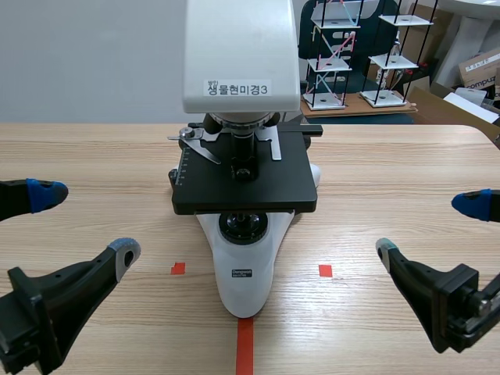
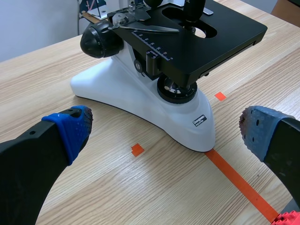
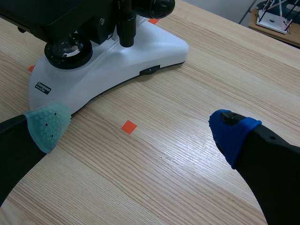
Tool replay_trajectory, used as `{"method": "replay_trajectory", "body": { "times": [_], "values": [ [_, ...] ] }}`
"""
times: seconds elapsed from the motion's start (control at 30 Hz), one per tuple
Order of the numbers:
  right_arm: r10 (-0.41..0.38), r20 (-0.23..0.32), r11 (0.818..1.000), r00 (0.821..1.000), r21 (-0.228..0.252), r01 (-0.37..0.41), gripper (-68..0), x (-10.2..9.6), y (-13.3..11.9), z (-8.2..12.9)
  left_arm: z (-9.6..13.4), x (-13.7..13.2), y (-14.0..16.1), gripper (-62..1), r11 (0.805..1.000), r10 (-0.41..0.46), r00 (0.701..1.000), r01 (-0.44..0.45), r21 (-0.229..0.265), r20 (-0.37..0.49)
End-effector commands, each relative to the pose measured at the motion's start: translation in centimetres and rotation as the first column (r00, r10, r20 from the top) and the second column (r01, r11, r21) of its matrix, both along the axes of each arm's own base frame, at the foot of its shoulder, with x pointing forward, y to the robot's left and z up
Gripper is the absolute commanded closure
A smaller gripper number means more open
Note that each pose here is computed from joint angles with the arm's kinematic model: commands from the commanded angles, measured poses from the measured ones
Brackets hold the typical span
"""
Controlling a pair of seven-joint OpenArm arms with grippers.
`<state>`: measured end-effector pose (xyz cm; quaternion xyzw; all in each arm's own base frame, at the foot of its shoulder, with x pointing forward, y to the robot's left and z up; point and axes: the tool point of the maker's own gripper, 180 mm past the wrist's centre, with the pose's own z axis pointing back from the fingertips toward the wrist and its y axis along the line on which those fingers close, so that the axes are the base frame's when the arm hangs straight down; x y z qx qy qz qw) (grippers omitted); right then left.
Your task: Point at the stage clip
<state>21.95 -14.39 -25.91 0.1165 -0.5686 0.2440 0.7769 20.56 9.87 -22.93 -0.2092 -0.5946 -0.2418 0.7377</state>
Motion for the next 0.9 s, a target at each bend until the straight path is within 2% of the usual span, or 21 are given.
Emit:
{"method": "replay_trajectory", "body": {
  "times": [0.0,0.87],
  "values": [
    [0.011,0.024,1.0,1.0,0.006,-0.011,-67.9,0.18,0.24,0.71,0.99,0.08,-0.34,-62.3,1.0,-0.009,1.0,0.009,-0.017,0.027],
    [0.011,0.024,1.0,1.0,0.006,-0.011,-67.9,0.19,0.24,0.72,1.05,0.23,-0.37,-62.3,1.0,-0.011,0.999,0.012,-0.013,0.03]
  ]
}}
